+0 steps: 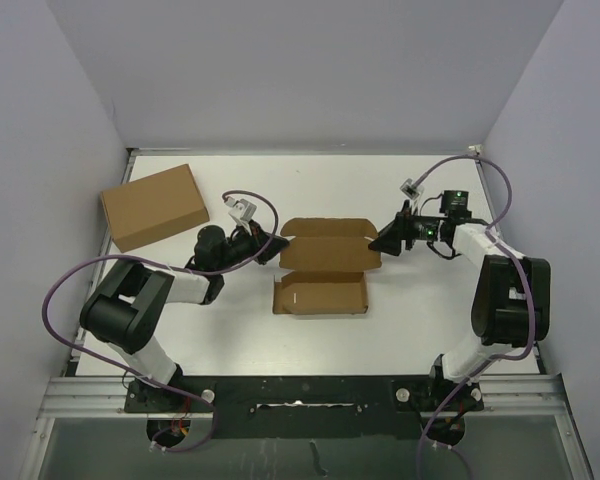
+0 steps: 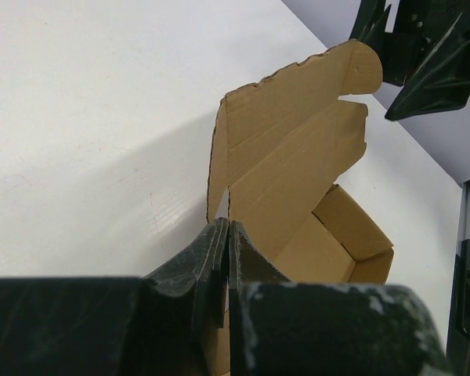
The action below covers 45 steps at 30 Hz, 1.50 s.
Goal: Fold the paper box
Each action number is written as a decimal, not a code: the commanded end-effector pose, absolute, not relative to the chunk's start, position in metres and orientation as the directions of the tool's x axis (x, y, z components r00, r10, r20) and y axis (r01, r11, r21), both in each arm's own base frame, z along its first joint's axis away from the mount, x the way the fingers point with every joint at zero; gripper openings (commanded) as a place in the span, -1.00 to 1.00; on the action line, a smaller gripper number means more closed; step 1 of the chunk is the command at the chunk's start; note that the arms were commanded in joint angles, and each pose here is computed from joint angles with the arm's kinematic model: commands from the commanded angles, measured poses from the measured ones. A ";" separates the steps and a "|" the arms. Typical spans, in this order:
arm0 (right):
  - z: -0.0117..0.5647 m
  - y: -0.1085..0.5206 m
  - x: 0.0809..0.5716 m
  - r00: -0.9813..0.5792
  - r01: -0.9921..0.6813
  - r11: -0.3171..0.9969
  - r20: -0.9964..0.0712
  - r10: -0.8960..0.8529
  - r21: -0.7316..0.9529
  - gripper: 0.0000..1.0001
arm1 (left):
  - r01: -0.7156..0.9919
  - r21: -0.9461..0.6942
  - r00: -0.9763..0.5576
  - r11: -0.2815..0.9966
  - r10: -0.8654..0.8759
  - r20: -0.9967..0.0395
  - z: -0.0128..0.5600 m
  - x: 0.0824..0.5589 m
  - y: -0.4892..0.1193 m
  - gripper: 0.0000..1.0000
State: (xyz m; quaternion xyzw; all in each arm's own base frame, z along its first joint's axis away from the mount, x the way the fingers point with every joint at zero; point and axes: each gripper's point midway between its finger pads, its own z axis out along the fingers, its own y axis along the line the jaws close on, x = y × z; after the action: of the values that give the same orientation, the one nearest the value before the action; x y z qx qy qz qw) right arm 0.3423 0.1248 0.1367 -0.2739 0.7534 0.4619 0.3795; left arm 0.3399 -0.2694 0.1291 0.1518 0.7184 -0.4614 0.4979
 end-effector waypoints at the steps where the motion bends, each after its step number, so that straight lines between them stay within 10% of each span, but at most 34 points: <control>1: 0.148 0.145 0.337 -0.538 -0.809 0.344 -0.836 -0.107 0.477 0.43 | 0.758 -0.417 -0.319 0.501 -0.273 -0.907 0.172 0.337 -0.270 -1.00; 24: 0.126 0.159 0.335 -0.571 -0.803 0.327 -0.801 -0.181 0.499 -0.93 | 0.748 -0.427 -0.315 0.508 -0.294 -0.902 0.175 0.335 -0.268 -1.00; 45: 0.166 0.153 0.330 -0.424 -0.882 0.286 -0.896 -0.132 0.375 -1.00 | 0.538 -0.636 -0.476 0.553 -0.424 -0.771 0.176 0.268 -0.223 -0.28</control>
State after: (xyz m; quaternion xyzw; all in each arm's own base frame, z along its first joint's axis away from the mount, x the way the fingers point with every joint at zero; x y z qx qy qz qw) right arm 0.3313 0.1489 0.1470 -0.3402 0.7270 0.4693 0.3682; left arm 0.2829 -0.2196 0.1725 0.0675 0.7151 -0.4445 0.5352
